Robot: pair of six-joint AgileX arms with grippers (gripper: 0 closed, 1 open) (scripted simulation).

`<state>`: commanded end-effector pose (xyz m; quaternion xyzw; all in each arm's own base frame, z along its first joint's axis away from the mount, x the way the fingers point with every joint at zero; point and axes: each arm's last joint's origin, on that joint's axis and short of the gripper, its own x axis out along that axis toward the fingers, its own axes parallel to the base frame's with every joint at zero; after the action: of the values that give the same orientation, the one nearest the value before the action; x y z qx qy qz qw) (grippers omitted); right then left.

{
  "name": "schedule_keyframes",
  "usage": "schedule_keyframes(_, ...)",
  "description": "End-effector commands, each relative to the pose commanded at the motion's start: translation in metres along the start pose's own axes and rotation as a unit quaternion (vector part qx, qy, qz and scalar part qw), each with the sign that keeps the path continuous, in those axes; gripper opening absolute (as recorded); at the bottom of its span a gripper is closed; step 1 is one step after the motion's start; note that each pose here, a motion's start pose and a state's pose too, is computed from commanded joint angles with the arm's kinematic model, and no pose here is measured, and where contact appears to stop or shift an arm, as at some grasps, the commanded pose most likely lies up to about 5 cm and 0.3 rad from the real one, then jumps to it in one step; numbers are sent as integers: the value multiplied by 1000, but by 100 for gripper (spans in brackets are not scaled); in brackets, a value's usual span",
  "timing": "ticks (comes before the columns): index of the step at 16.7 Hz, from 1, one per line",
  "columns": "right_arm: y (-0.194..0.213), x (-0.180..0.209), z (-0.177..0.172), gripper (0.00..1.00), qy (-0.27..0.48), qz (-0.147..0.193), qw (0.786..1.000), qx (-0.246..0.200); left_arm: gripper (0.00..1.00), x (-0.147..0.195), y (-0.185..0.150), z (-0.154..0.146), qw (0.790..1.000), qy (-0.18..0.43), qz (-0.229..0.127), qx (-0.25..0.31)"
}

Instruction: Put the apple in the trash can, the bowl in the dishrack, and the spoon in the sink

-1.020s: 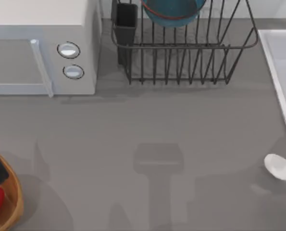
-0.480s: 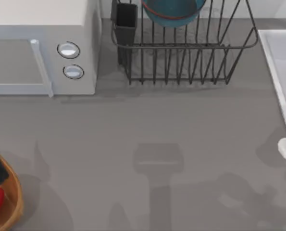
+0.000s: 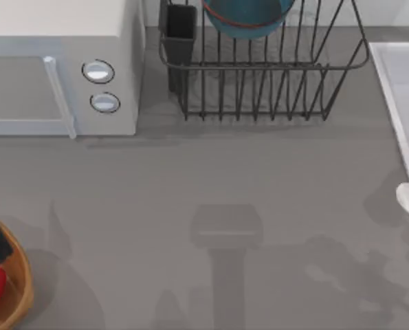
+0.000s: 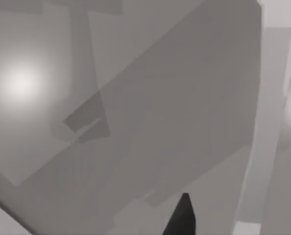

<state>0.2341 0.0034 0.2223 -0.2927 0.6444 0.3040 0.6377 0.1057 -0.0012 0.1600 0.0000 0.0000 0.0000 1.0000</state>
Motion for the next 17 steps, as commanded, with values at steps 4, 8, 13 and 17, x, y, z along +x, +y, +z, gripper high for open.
schedule_keyframes(4, -43, -19, 30, 0, 7, 9, 1000, -4, 100, 0, 0, 0, 1000, 0, 0, 0)
schedule_keyframes(8, -102, -38, 66, 0, 3, 6, 1000, -7, 100, 0, 0, 0, 1000, 0, 0, 0)
schedule_keyframes(13, -172, -30, 100, 0, 6, 12, 1000, -9, 100, 0, 0, 0, 1000, 0, 0, 0)
schedule_keyframes(17, -215, -14, 113, 0, -1, 4, 1000, -7, 100, 0, 0, 0, 1000, 0, 0, 0)
